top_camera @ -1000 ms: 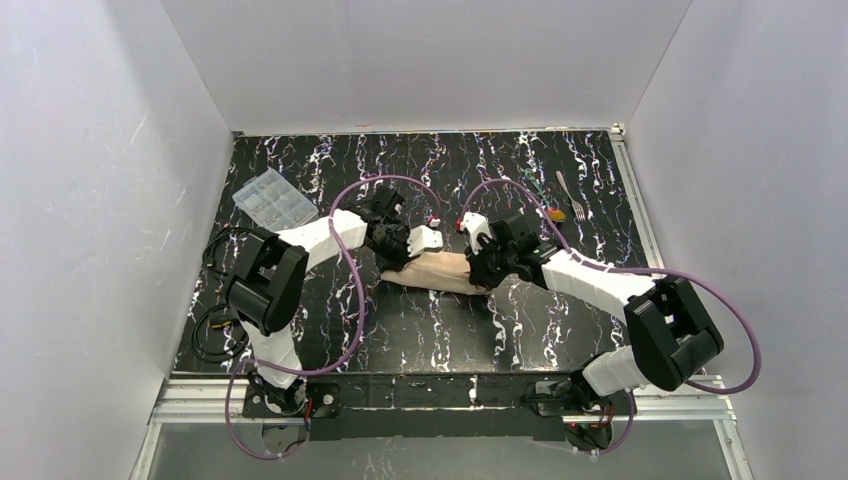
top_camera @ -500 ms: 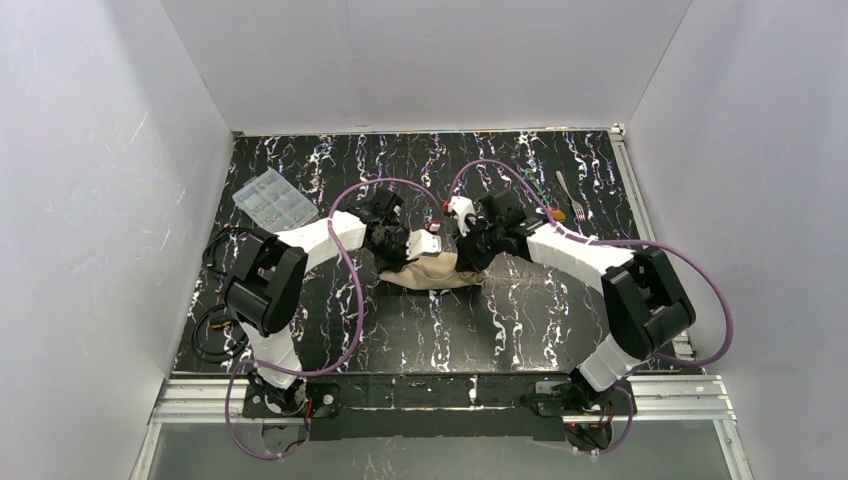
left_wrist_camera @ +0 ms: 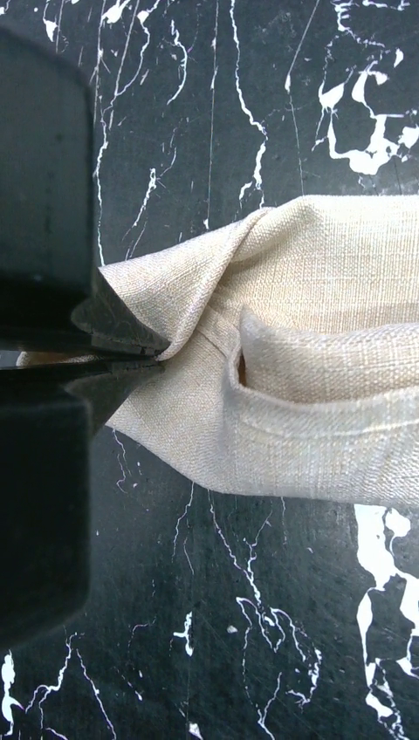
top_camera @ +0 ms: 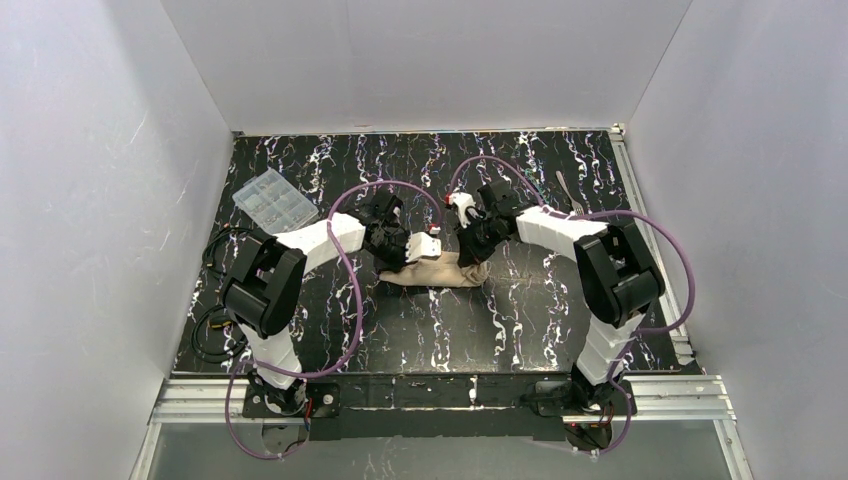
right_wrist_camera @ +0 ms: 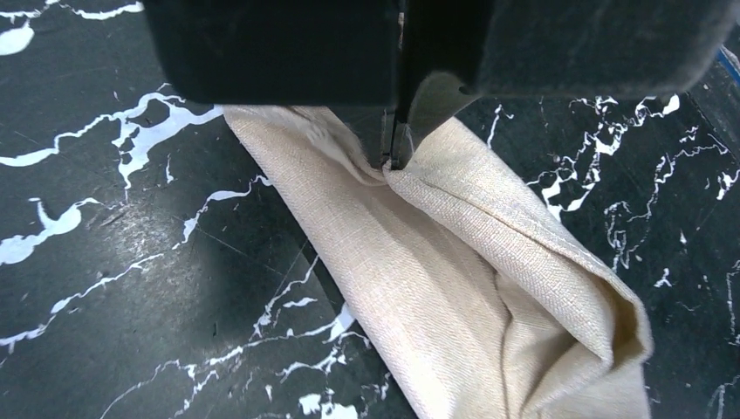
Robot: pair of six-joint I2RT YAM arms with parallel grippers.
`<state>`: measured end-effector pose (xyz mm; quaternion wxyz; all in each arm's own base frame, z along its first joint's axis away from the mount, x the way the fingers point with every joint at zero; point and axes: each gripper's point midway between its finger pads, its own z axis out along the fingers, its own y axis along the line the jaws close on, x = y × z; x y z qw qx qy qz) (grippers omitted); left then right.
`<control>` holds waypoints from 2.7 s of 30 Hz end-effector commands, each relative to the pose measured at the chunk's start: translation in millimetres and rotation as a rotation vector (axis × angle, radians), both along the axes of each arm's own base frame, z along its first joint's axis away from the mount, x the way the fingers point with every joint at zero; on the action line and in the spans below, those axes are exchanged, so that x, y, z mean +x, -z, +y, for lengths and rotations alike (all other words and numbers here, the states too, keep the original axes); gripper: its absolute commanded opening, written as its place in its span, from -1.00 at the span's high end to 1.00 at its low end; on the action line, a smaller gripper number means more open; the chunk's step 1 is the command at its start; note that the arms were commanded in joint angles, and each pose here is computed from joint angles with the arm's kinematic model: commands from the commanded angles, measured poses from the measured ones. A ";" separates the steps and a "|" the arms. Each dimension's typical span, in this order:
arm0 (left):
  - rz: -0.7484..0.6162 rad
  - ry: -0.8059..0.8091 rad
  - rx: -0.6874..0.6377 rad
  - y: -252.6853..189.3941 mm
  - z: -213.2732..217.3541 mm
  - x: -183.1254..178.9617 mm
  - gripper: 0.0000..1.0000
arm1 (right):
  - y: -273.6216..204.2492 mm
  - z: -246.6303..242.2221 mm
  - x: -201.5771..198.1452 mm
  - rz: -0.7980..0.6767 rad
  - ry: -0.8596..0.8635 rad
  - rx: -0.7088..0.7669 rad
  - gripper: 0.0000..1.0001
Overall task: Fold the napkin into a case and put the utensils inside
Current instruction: Fold the 2/3-rectangle-folded napkin at the center of the board.
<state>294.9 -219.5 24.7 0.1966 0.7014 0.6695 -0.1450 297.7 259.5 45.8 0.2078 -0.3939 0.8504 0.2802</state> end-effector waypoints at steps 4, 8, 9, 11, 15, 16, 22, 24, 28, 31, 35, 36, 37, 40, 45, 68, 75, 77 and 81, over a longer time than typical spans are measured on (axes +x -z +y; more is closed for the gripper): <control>0.095 -0.156 -0.058 -31.5 -5.7 1.2 1.00 | 26.1 -17.0 2.8 0.091 0.032 -0.077 0.97; 0.137 -0.173 -0.090 -40.7 -7.5 -2.5 1.00 | 33.2 -22.3 0.7 0.128 0.061 -0.083 0.97; 0.130 -0.171 -0.091 -40.9 -6.6 -2.7 1.00 | 33.2 -22.7 0.1 0.131 0.065 -0.080 0.97; 0.111 -0.166 -0.086 -39.0 -3.2 -3.9 1.00 | 33.0 -23.7 -2.3 0.135 0.069 -0.075 0.97; 0.115 -0.150 -0.084 -35.8 0.5 -11.7 1.00 | 34.8 -24.1 -4.8 0.154 0.085 -0.076 0.97; 0.120 -0.149 -0.086 -35.0 0.6 -13.5 1.00 | 34.1 -23.3 -4.5 0.160 0.091 -0.075 0.97; 0.141 -0.150 -0.093 -37.1 -0.7 -17.6 0.78 | 29.7 -25.4 -5.3 0.193 0.118 -0.093 0.97; 0.128 -0.138 -0.117 -47.2 -1.6 -17.5 0.72 | 28.3 -24.4 -7.2 0.199 0.119 -0.083 0.97; 0.113 -0.082 -0.195 -82.3 -9.1 -21.4 0.63 | 33.6 -22.9 -12.0 0.230 0.110 -0.073 0.97; 0.155 -0.016 -0.252 -109.2 -16.3 -36.9 0.57 | 33.8 -19.2 -12.0 0.240 0.106 -0.052 0.97; 0.175 0.063 -0.248 -109.1 -23.9 -58.3 0.53 | 30.1 -15.0 -9.9 0.237 0.109 -0.029 0.97; 0.185 0.085 -0.239 -104.3 -27.0 -64.6 0.53 | 29.6 -14.1 -10.6 0.241 0.108 -0.023 0.97; 0.199 0.096 -0.231 -98.0 -30.4 -69.5 0.52 | 29.5 -13.5 -11.0 0.243 0.108 -0.020 0.97; 0.210 0.116 -0.208 -78.9 -45.6 -74.3 0.53 | 30.5 -13.5 -13.2 0.246 0.108 -0.014 0.97; 0.199 0.118 -0.169 -57.7 -67.0 -60.2 0.55 | 31.7 -14.5 -16.7 0.253 0.103 -0.015 0.97; 0.252 -0.147 -0.143 -27.2 -44.9 -13.1 0.74 | 27.5 -14.1 -22.9 0.269 0.084 0.003 0.97; 0.424 -0.040 -0.263 -55.9 -58.7 -43.6 0.74 | 20.4 -10.5 -21.0 0.265 0.079 0.022 0.97; 0.436 -0.029 -0.281 -60.0 -61.3 -45.8 0.74 | 17.6 -9.2 -20.1 0.261 0.080 0.029 0.97; 0.416 -0.061 -0.256 -50.6 -62.8 -34.1 0.75 | 15.2 -8.5 -20.3 0.261 0.082 0.036 0.97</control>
